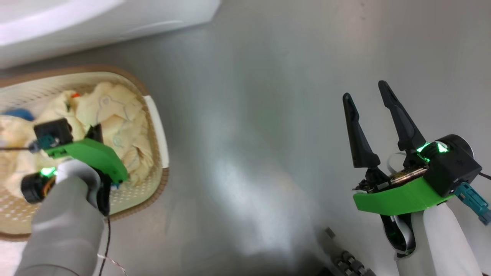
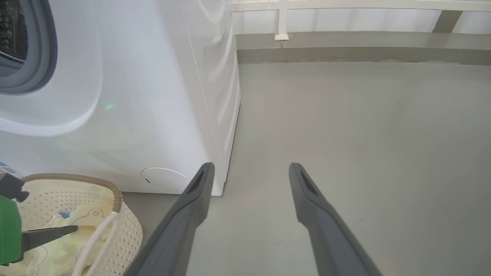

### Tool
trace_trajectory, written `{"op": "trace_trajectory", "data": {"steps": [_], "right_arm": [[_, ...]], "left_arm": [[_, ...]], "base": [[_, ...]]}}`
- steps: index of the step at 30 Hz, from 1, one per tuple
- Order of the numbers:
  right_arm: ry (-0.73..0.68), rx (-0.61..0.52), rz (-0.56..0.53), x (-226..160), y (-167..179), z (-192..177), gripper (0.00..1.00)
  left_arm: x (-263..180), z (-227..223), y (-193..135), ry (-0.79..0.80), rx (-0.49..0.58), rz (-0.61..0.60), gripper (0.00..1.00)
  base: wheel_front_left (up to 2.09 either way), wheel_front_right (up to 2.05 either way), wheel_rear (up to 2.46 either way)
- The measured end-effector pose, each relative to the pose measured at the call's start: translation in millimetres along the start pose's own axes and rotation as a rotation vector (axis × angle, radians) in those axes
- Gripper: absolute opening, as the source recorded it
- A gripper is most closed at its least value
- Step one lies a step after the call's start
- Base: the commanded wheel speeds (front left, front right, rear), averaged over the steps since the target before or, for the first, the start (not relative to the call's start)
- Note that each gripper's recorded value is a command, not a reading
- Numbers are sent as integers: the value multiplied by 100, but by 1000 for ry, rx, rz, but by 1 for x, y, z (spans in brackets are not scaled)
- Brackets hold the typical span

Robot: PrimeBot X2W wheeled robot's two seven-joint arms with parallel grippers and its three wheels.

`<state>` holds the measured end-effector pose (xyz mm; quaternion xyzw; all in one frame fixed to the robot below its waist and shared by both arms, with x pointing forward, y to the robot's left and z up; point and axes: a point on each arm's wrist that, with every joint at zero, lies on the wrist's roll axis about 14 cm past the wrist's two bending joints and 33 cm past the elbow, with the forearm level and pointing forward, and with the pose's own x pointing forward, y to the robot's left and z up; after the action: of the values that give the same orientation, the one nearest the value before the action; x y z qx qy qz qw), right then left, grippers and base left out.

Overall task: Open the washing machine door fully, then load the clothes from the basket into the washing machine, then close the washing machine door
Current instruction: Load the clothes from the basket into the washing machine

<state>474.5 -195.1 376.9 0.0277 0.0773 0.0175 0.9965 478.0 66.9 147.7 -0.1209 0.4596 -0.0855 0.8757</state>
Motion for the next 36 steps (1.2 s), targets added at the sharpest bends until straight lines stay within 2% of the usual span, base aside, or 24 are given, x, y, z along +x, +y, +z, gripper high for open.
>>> {"op": "trace_trajectory", "data": {"steps": [5, 12, 27, 36], "right_arm": [[-17, -13, 9, -1, 2, 10, 100], [-31, -13, 19, -13, 7, 23, 100], [-55, -3, 51, -63, 26, 57, 100], [-105, -1, 96, -92, 45, 85, 100]], "left_arm": [[-23, 14, 2, -62, 8, 16, 0], [-68, 53, -3, -245, 26, 25, 0], [-215, 91, -5, -618, 103, 75, 0], [-292, 88, -4, -776, 147, 100, 0]], "base": [[0, 0, 0], [0, 0, 0], [0, 0, 0], [0, 0, 0]]}}
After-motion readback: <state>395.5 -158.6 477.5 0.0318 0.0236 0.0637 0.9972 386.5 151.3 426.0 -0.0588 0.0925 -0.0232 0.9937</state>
